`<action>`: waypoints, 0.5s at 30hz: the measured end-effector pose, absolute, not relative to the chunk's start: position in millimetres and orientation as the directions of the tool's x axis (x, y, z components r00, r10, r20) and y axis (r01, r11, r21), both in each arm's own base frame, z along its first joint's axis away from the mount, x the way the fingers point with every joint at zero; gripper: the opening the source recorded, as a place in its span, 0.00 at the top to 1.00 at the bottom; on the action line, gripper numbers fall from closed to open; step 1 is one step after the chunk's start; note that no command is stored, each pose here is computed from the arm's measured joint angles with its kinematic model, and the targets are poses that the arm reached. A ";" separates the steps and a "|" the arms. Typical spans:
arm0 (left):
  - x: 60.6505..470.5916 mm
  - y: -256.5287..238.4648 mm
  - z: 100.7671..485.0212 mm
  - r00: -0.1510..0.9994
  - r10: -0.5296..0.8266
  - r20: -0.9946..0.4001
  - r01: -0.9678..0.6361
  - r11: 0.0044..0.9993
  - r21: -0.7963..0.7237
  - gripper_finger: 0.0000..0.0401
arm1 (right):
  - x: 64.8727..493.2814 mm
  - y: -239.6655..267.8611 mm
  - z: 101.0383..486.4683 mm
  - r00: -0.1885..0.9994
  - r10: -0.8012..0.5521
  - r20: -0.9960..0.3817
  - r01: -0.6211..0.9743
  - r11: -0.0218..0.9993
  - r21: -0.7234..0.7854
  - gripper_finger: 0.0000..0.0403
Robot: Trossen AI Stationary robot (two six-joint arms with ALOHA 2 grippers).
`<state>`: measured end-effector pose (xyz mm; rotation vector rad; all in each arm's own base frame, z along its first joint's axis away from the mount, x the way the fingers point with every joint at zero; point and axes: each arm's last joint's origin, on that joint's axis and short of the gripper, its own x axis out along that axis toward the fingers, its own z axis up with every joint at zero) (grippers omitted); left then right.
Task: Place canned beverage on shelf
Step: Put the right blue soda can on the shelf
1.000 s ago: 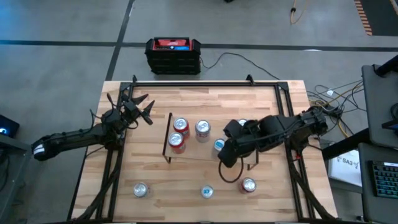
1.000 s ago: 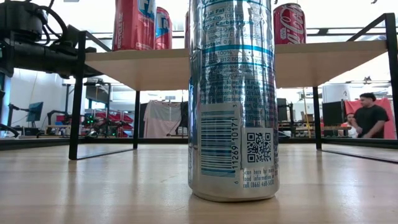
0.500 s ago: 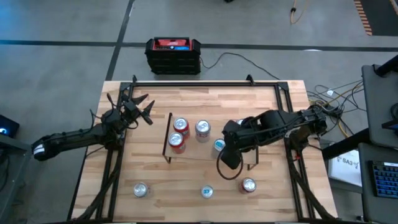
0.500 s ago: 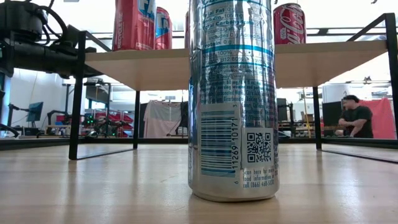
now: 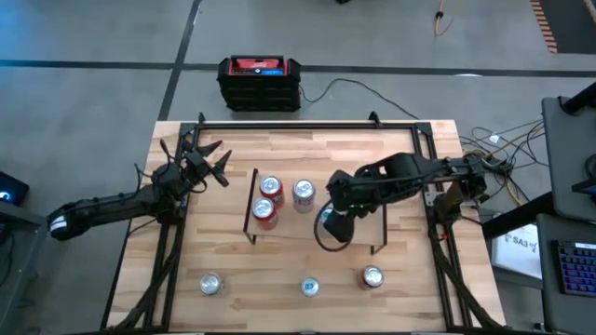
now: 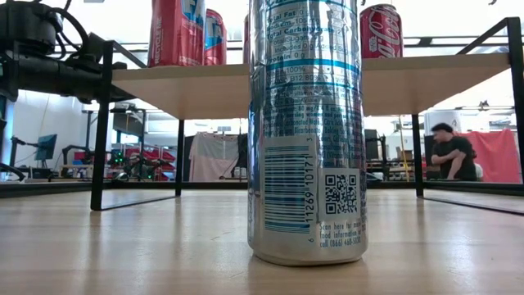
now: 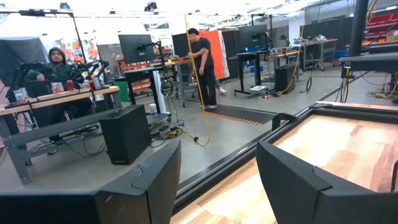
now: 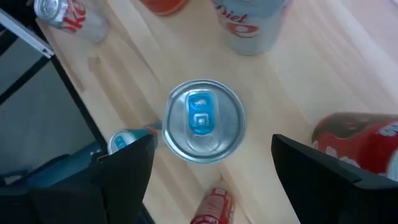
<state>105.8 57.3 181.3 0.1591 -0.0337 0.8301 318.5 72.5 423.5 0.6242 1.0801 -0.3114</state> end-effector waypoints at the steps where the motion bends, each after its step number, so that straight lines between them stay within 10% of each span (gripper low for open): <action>1: 105.8 57.3 181.3 0.675 0.732 0.092 -0.737 0.664 0.128 0.51 | 319.3 72.3 423.3 0.453 0.063 -0.889 0.520 0.791 0.321 0.23; 15: 105.8 57.3 181.2 0.675 0.732 0.092 -0.737 0.663 0.128 0.51 | 333.9 76.0 425.4 0.467 0.107 -0.878 0.370 0.878 0.304 0.23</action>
